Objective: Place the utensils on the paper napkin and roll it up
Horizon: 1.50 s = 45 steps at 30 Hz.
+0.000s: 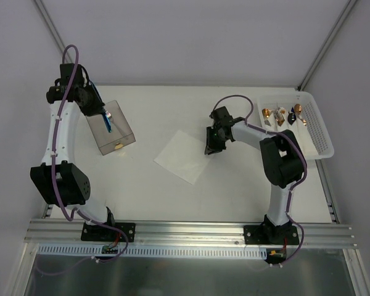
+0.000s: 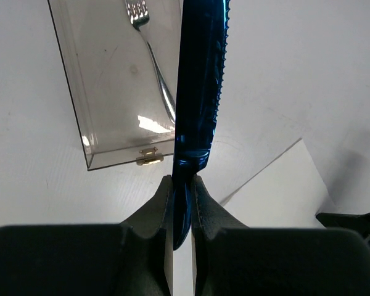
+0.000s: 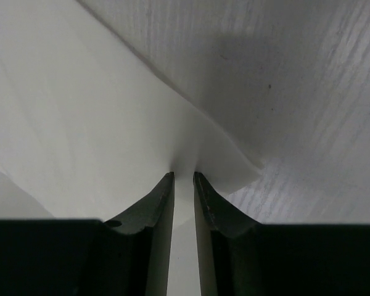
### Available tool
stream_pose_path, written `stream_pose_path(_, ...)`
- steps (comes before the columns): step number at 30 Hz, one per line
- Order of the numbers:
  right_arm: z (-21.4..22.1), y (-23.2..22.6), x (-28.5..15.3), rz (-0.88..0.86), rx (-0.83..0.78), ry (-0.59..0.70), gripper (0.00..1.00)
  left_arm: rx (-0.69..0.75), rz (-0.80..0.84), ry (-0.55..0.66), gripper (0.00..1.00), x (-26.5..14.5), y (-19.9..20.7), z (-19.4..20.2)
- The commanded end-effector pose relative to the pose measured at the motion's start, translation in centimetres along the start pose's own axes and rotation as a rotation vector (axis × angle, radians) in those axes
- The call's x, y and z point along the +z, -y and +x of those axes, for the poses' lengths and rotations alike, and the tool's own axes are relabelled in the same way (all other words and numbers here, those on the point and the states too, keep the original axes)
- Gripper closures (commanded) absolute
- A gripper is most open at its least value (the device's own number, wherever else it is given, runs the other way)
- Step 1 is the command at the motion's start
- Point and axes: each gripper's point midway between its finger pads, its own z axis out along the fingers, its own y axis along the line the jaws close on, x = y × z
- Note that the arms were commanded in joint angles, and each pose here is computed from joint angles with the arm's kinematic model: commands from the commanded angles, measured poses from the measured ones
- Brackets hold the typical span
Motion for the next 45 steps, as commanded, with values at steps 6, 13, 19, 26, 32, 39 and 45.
stream_pose_path(6, 3.8, 1.5, -0.6, 0.05, 0.28, -0.079, 0.83, -0.026, 0.052, 0.048, 1.0, -3.2, 2.0, 1.0)
stream_pose_path(13, 4.3, 0.5, -2.3, 0.015, 0.368, -0.077, 0.89, -0.019, 0.052, 0.005, 1.0, -2.8, 3.1, 3.5)
stream_pose_path(19, 1.6, -1.9, -5.0, -0.101, 0.321, -0.02, 0.65, 0.019, 0.099, -0.031, 1.0, -2.4, 6.0, 4.6)
stream_pose_path(26, -3.3, -5.2, -11.7, -0.237, 0.161, 0.132, 0.16, 0.122, 0.177, -0.177, 1.0, 0.5, 12.2, 8.9)
stream_pose_path(32, -5.4, -0.8, -14.3, -0.161, 0.138, 0.197, 0.01, 0.225, 0.188, -0.298, 1.0, 4.1, 18.3, 14.5)
stream_pose_path(39, -4.8, 5.7, -15.8, -0.042, 0.157, 0.195, 0.01, 0.272, 0.196, -0.415, 1.0, 6.7, 23.6, 19.4)
stream_pose_path(45, -4.7, 7.7, -16.8, -0.001, 0.165, 0.225, 0.01, 0.295, 0.13, -0.472, 1.0, 7.5, 24.8, 24.3)
